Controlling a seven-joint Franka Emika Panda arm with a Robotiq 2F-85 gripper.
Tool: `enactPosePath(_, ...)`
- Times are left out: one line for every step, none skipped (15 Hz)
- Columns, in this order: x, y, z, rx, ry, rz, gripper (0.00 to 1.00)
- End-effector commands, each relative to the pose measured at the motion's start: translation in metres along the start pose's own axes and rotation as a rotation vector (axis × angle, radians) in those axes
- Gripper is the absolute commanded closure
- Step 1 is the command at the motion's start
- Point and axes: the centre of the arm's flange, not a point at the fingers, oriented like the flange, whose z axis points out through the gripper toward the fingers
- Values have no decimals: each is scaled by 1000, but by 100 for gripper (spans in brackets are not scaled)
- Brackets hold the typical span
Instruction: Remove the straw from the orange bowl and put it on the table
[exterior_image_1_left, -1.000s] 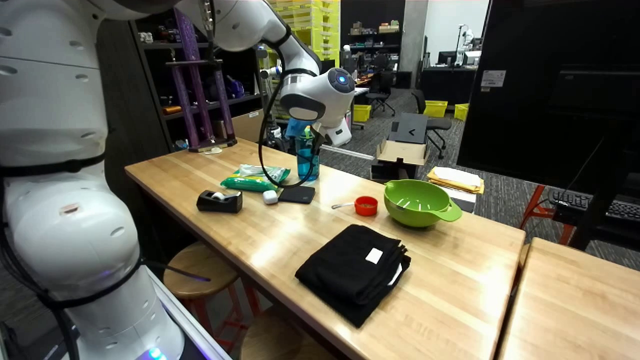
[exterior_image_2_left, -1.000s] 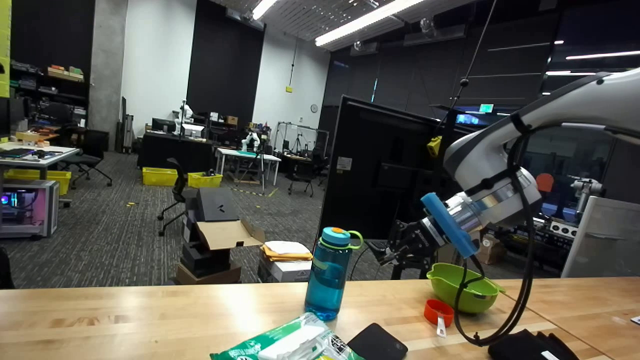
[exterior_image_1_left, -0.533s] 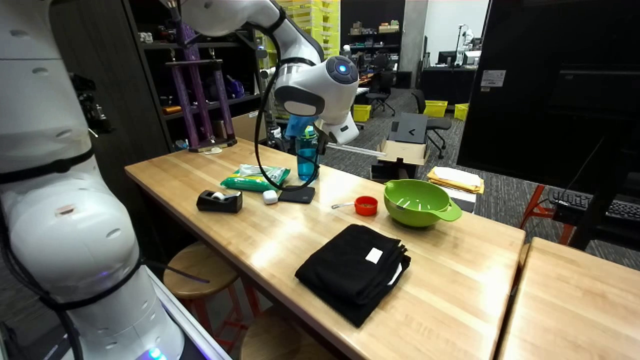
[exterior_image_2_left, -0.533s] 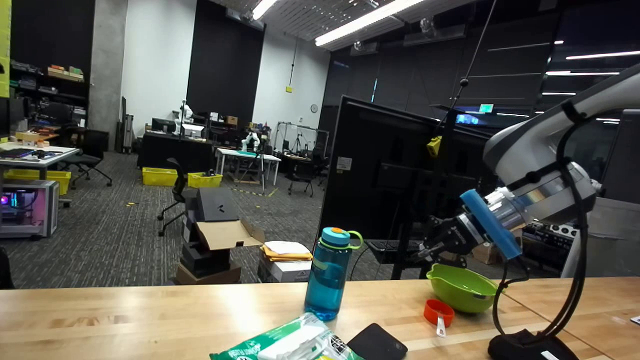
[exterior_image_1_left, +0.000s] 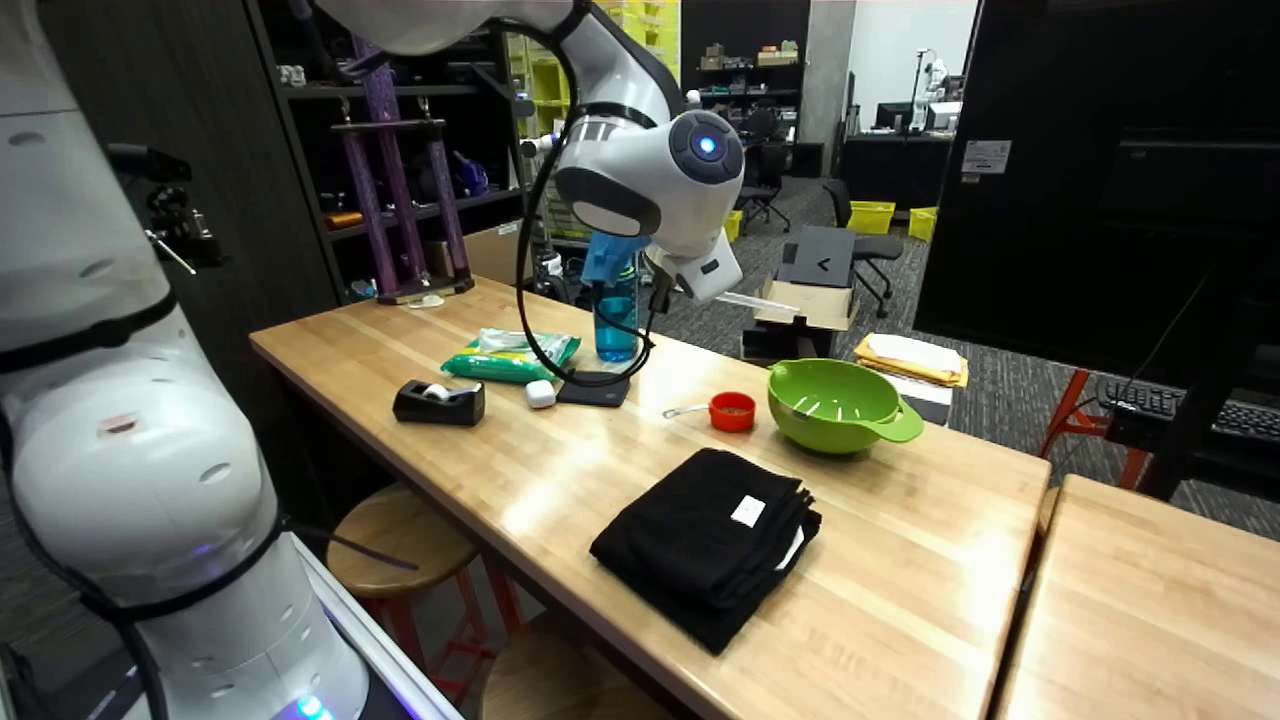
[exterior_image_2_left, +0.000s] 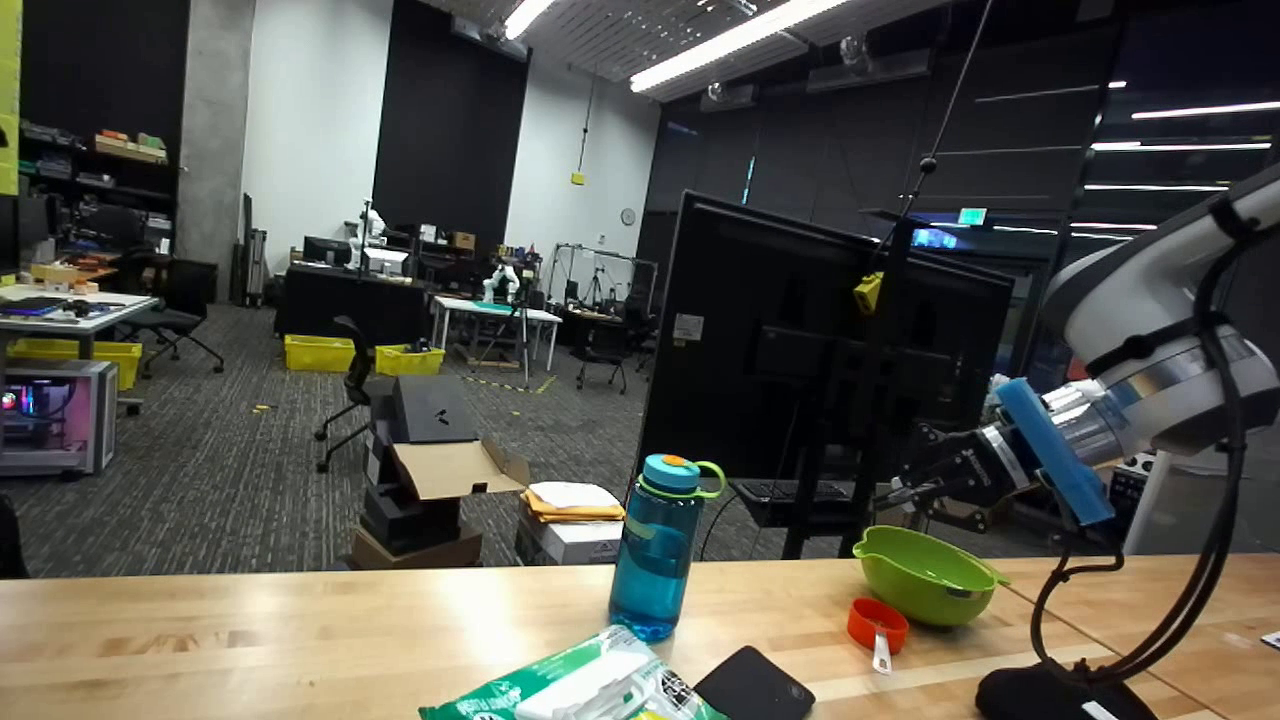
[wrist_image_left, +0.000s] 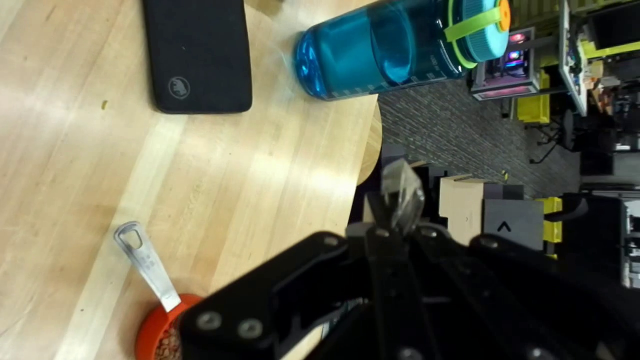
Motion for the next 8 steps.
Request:
enactPosePath(8, 7, -7, 76, -37, -13, 99)
enactPosePath(11, 7, -7, 89, -39, -10, 99)
enactPosePath(14, 8, -8, 102, -36, -2, 99)
enactPosePath(17, 9, -8, 116, -31, 10, 99)
enactPosePath(19, 10, -8, 130, -28, 19, 99)
enactPosePath(22, 12, -9, 142, -20, 35, 99)
enactPosePath(23, 13, -9, 154, -14, 51, 99)
enactPosePath(24, 15, -9, 165, -8, 70, 99)
